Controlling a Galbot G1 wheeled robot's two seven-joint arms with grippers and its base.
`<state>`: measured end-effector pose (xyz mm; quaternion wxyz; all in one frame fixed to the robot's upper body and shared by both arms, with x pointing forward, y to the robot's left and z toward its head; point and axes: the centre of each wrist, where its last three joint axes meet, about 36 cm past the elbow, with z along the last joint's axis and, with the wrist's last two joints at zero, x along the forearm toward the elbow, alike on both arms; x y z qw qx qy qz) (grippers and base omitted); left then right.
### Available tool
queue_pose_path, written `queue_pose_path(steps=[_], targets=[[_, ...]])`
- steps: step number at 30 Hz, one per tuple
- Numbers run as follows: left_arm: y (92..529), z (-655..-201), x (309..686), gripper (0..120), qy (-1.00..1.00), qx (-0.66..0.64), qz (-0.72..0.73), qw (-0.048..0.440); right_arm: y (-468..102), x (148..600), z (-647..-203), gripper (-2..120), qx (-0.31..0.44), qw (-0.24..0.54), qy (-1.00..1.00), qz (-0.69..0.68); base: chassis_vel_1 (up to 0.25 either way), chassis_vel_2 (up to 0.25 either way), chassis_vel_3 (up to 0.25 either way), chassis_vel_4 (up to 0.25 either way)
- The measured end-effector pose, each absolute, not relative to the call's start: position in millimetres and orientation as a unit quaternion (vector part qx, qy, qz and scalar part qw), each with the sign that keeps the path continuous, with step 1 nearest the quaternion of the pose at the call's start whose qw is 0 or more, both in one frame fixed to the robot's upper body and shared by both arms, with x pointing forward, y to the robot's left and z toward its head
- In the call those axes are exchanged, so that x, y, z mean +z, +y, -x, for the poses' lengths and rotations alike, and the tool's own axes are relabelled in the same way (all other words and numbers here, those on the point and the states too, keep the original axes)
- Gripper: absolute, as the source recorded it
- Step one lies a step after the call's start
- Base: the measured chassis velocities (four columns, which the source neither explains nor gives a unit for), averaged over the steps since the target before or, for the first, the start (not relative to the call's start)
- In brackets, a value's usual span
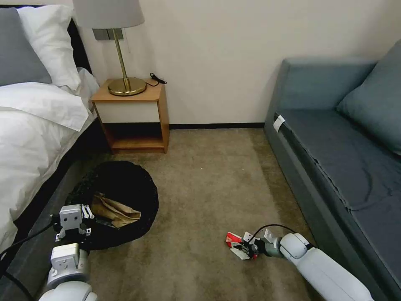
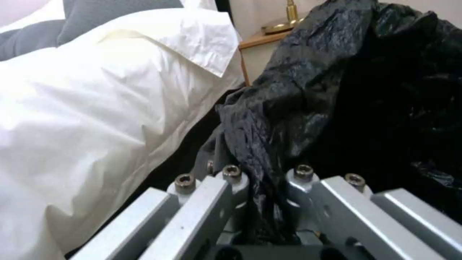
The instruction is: Pick up the trash bin, then pick up the garbage on the floor and place it into the trash bin.
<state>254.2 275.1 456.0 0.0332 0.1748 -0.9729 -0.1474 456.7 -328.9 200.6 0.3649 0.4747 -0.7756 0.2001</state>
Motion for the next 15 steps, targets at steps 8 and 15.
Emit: queue_pose_path(steps=[8,15], targets=[[275,-254,454,3,-0.974,-0.143,-0.174,0.035,-326,201,-462,0,0.195,0.348,-0.781,-0.480,0.000,0.000,0.000,0.000],[275,-254,454,3,-0.974,-0.142,-0.175,0.034,-323,221,-479,0,0.194,0.312,-0.795,-0.483,0.000,0.000,0.000,0.000]])
